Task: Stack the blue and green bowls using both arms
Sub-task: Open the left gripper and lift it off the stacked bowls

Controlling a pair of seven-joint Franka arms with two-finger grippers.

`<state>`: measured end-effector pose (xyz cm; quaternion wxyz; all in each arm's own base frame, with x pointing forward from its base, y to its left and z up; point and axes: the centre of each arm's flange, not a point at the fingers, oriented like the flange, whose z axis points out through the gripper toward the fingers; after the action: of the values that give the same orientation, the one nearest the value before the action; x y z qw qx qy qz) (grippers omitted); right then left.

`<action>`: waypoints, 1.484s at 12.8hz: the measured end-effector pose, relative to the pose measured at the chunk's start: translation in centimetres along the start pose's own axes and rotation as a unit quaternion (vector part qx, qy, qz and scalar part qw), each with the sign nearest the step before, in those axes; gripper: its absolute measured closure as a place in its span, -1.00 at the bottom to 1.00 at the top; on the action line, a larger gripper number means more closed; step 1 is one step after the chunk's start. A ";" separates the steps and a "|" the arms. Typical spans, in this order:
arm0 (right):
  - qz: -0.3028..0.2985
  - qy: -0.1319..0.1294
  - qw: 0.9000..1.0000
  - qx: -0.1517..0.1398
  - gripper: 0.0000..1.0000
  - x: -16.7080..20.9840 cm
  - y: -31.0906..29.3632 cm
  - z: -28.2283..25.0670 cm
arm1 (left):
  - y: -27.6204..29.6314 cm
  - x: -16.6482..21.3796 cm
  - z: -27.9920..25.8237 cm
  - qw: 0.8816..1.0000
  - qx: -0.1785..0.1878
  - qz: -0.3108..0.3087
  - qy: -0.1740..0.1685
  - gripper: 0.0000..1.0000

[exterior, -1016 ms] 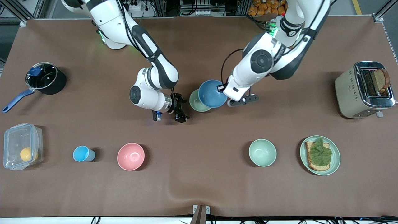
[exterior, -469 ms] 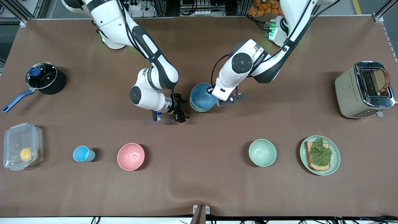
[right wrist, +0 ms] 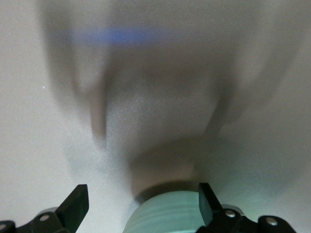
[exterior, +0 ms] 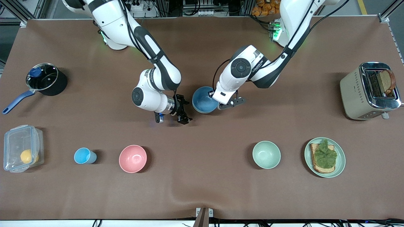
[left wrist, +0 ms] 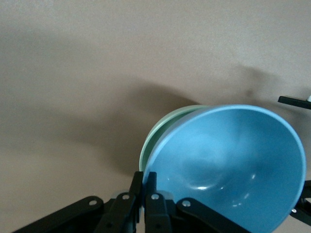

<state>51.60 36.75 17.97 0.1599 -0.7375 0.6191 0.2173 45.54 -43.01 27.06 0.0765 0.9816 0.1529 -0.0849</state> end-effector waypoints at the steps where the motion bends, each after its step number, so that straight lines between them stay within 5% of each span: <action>1: 0.000 0.000 1.000 0.000 -1.00 0.0 0.0 0.0 | 0.0 0.1 0.2 1.000 0.001 0.002 0.002 0.90; 18: -0.001 -0.001 1.000 0.002 -1.00 -0.1 -0.2 -0.2 | 0.5 -0.2 3.1 1.000 0.001 0.014 0.007 0.90; 19: -0.001 -0.001 1.000 0.002 -1.00 -0.1 -0.2 -0.2 | 0.5 -0.2 3.1 1.000 0.001 0.008 0.007 0.77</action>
<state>51.78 36.83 18.17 0.1624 -0.7376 0.6186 0.2165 45.10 -44.06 24.12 0.0755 0.9834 0.1459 -0.0773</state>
